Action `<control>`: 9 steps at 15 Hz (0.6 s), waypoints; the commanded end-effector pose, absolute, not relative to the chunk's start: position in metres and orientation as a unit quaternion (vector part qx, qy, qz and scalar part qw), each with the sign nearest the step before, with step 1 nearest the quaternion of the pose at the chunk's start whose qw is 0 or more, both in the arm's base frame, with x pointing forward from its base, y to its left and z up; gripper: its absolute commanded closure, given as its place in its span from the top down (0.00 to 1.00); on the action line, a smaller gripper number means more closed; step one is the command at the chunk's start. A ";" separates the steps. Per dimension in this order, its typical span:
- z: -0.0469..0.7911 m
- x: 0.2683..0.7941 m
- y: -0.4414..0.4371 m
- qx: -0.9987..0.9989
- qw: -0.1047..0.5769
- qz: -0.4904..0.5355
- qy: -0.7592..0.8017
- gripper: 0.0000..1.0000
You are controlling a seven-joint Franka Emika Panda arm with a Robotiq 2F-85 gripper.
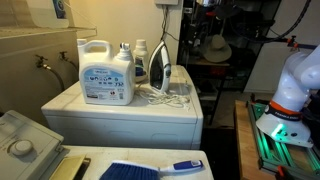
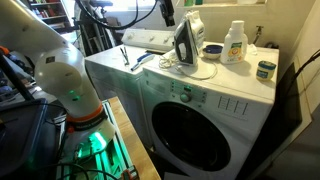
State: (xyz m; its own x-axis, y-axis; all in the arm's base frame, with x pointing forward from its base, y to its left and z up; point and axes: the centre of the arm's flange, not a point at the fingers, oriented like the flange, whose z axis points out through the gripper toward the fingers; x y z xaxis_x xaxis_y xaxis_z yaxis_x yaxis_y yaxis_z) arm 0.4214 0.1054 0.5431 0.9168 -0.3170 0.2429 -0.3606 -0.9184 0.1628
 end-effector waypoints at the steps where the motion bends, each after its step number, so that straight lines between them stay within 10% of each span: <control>1: 0.518 0.451 0.128 0.956 0.110 0.127 -0.240 1.00; 9: 0.487 0.461 0.163 0.946 0.083 0.122 -0.290 1.00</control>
